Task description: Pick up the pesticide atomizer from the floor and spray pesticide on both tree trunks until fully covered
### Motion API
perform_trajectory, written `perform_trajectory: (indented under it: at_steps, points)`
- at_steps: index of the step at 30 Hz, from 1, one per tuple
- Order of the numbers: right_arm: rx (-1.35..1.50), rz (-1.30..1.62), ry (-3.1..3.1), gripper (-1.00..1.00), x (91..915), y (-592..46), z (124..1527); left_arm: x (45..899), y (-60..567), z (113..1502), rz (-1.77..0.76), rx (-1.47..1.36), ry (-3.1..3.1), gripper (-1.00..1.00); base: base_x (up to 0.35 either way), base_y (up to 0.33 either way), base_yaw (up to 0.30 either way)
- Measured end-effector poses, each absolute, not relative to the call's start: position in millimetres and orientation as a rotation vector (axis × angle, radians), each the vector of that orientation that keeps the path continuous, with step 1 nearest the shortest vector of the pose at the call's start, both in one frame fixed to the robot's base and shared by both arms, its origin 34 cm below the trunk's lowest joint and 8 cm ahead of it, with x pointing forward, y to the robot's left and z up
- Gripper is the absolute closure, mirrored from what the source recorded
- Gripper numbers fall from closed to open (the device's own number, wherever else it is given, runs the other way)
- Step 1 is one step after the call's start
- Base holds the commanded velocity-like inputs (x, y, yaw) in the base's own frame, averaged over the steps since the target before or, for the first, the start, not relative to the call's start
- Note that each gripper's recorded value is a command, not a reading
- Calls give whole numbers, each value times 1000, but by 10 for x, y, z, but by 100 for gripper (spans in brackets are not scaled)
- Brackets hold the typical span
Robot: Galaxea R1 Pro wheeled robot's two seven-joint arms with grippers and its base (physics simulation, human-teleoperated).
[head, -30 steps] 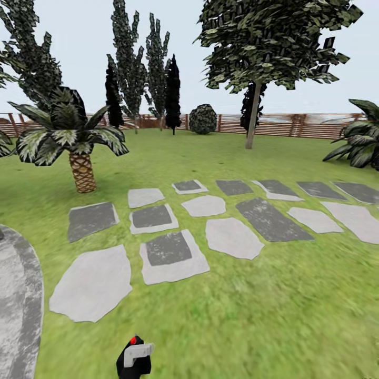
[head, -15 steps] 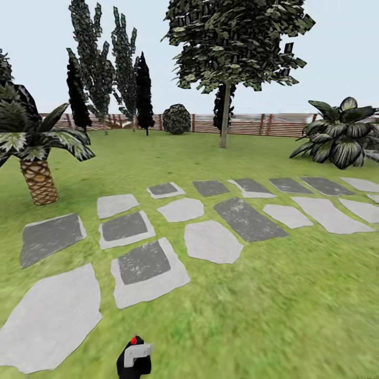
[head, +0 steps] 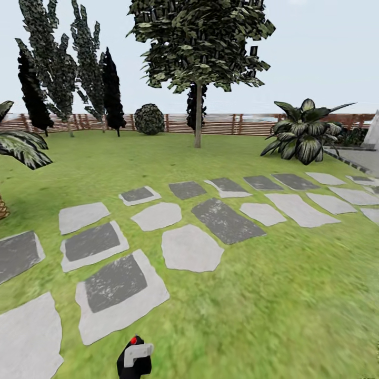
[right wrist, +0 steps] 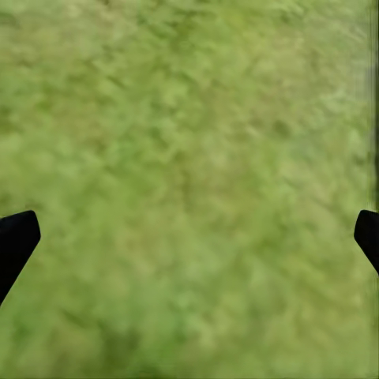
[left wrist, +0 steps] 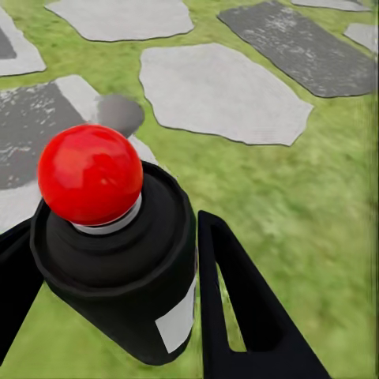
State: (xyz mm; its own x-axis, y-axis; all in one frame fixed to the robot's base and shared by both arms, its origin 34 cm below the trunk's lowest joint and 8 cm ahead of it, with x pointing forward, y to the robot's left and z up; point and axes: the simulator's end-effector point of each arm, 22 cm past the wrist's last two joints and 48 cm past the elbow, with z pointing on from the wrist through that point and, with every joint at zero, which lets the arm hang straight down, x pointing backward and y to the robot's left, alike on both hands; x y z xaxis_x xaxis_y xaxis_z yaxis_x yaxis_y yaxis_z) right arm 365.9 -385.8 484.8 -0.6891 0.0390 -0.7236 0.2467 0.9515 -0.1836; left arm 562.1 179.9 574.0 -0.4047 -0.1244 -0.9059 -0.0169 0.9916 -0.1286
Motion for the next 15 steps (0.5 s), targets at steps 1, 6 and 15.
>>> perform_trajectory:
  at_steps: [1,6,15]
  points:
    - [199,-342,2315,-100,3660,-3857,4848,5621,1802,5739,-117,-100,1985,100,350,0,-235]
    - [199,-341,2314,-100,3663,-3855,4848,5621,1803,5740,-117,-99,1985,100,350,0,-101]
    - [201,-341,2313,-100,3662,-3857,4849,5620,1802,5737,-117,-99,1987,100,350,0,-11]
